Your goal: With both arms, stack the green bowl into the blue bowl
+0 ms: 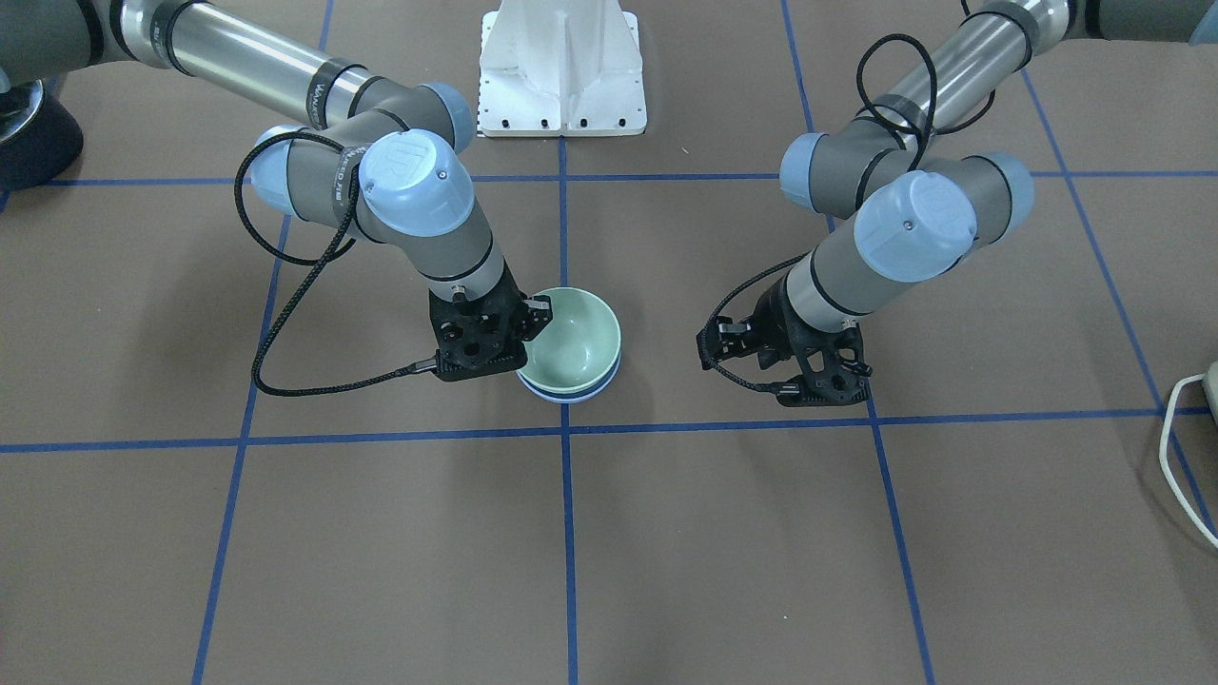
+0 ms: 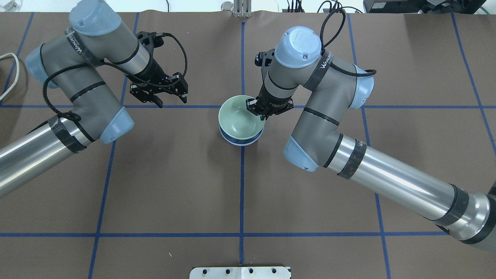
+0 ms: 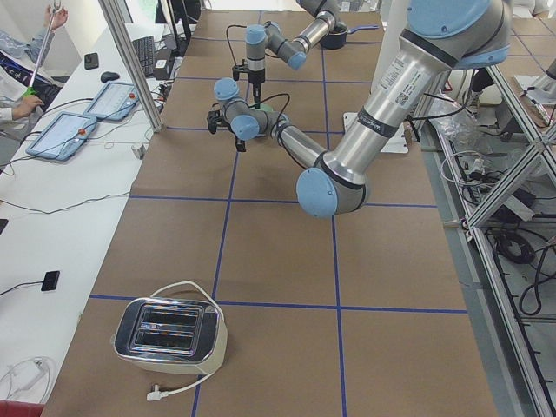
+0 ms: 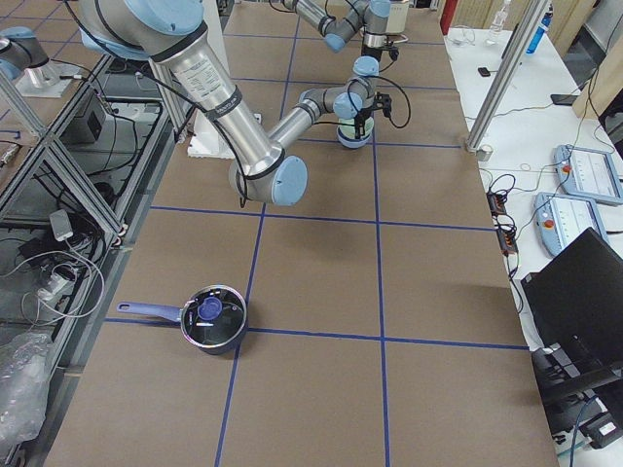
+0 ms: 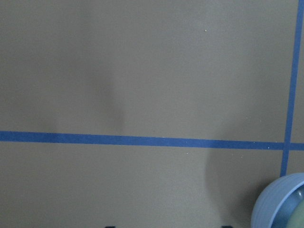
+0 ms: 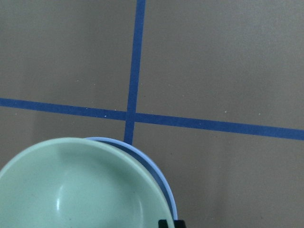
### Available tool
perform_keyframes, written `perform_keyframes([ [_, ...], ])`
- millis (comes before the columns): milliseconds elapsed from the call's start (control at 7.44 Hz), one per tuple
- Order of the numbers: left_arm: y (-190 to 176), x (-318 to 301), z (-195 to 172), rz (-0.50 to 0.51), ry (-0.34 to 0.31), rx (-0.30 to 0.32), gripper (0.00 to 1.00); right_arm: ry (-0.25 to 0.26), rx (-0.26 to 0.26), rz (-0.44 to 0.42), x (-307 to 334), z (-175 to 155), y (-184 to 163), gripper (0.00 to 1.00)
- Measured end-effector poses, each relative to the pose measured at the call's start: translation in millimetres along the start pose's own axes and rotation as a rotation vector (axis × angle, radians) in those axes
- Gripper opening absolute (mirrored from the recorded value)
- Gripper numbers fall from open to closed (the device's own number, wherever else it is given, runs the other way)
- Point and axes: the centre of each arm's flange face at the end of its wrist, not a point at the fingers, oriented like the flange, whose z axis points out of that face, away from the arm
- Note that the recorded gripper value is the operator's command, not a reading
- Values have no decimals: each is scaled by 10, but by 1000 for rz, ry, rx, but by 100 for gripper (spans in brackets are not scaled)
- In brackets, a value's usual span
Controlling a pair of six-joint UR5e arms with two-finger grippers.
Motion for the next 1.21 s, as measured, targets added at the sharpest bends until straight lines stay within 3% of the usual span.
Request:
perform_keyframes([
  [1209, -2, -13, 6, -1, -2, 2, 79, 3, -4, 16, -18, 63, 59, 0],
])
